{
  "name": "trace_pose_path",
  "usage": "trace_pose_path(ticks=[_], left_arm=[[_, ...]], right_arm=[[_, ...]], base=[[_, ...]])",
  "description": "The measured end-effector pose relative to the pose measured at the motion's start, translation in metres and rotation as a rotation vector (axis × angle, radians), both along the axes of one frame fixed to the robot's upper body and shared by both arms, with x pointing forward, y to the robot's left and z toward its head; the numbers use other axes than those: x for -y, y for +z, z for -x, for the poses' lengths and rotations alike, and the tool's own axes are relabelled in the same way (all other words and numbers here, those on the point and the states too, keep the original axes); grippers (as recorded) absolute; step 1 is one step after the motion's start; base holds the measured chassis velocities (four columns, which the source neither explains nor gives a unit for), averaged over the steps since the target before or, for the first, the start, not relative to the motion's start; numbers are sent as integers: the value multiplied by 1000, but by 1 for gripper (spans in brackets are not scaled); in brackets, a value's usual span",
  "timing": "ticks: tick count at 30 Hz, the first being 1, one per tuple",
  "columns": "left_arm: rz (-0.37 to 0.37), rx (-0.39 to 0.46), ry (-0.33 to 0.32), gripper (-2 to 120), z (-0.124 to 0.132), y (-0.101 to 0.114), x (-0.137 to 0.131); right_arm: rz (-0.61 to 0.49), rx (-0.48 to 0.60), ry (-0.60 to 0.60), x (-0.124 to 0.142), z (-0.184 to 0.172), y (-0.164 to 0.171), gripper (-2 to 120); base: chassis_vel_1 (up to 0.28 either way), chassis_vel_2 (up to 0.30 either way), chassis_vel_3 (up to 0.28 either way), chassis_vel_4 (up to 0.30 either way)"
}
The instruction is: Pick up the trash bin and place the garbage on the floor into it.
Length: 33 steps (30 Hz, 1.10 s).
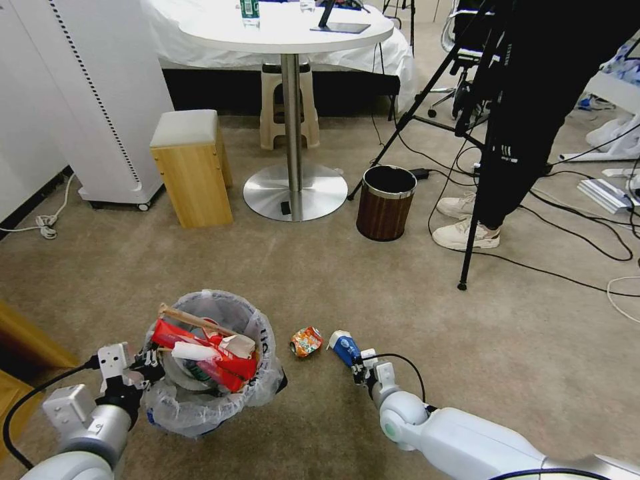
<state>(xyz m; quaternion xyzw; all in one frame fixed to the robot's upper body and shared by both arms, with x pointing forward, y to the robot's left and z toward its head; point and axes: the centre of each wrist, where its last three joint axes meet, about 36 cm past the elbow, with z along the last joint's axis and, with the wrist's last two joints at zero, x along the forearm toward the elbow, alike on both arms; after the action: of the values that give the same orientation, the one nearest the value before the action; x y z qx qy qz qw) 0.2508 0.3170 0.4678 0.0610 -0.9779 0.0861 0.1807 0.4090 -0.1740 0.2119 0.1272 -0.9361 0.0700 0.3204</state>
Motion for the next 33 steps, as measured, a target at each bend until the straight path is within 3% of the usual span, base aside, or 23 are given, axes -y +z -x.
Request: trace_pose_path(ticks=[8, 15, 16, 19, 22, 28, 33], left_arm=[[-4, -14, 8, 1, 0, -5, -3], [-10, -35, 22, 1, -4, -16, -8], [-10, -35, 22, 1, -4, -16, -8], [-14, -43, 28, 1, -4, -19, -9], [-15, -48, 32, 1, -4, -21, -10], [-18, -52, 36, 1, 0, -21, -9], [-21, -43, 27, 1, 5, -12, -5]], right_arm=[[-105, 81, 42, 10, 0, 13, 4], [-418, 343, 313, 48, -1, 49, 4], [-418, 343, 313, 48, -1, 49, 4], [-547, 461, 476, 67, -3, 70, 4], [-586, 508, 545, 73, -3, 82, 4], [-647, 595, 705, 73, -8, 119, 4], [-677, 615, 805, 51, -22, 147, 4]], base=[[0, 0, 0, 0], [0, 0, 0, 0], [0, 0, 0, 0], [0, 0, 0, 0], [0, 0, 0, 0], [0, 0, 0, 0], [0, 0, 0, 0]])
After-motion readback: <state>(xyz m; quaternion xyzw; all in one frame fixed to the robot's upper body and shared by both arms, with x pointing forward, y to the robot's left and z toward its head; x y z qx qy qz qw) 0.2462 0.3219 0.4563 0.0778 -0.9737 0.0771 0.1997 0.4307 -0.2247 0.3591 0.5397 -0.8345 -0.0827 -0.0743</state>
